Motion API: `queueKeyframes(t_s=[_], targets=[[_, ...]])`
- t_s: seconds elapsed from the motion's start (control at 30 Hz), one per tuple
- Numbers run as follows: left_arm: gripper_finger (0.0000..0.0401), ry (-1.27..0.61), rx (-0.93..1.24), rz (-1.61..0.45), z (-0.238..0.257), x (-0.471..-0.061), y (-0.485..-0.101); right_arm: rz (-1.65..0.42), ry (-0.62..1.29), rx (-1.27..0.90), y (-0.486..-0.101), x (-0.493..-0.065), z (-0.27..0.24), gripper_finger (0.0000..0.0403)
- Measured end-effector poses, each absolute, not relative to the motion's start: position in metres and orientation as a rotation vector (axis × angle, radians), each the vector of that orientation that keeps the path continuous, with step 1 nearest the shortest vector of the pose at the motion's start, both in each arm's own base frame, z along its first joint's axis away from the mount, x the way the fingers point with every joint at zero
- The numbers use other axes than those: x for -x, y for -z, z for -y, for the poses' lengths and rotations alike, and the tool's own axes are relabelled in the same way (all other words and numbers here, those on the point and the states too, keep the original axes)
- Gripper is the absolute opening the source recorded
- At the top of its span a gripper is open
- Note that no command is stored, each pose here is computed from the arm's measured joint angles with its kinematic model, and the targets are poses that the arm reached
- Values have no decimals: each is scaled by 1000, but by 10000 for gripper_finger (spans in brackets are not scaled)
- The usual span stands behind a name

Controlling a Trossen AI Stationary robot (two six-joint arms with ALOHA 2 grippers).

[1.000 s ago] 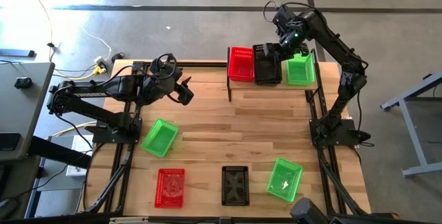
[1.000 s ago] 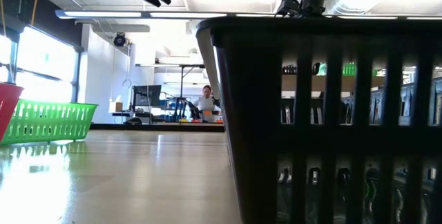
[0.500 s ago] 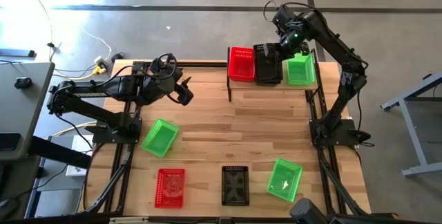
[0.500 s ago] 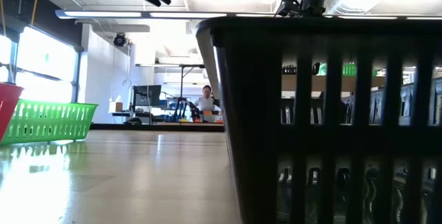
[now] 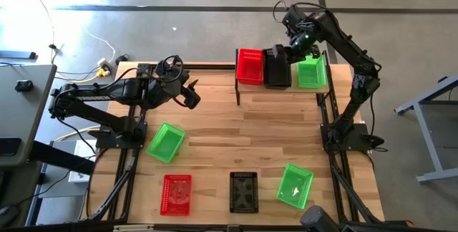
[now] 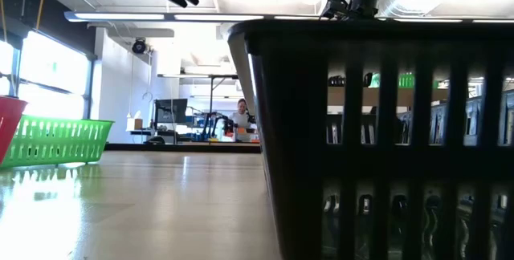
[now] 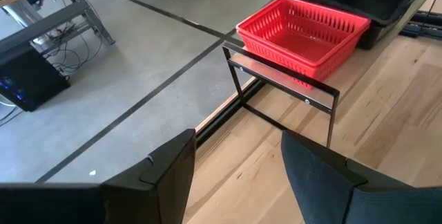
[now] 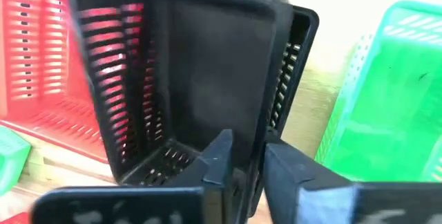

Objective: Stack baskets on shelf by color
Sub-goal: Stack the top black bin on top of the black bin on the shelf, then stack the bottom green bin on top of the green bin on the shelf

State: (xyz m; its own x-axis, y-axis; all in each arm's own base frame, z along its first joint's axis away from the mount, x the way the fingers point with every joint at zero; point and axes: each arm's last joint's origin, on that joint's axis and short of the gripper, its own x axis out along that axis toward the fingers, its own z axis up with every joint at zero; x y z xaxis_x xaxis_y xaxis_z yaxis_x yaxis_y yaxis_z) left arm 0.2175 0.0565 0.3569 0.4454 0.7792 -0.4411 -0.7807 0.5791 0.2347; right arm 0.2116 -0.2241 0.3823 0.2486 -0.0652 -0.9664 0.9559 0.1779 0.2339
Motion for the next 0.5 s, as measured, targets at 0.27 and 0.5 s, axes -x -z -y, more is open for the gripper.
queueKeyframes(t_s=[0.27,0.5], targets=[[203,-966,4,-544,-56,-217,-357,-1053,938,-1102,-382,-211,225,109],[203,-966,4,-544,-56,-218,-357,-1087,981,-988,-382,-208,227,110]])
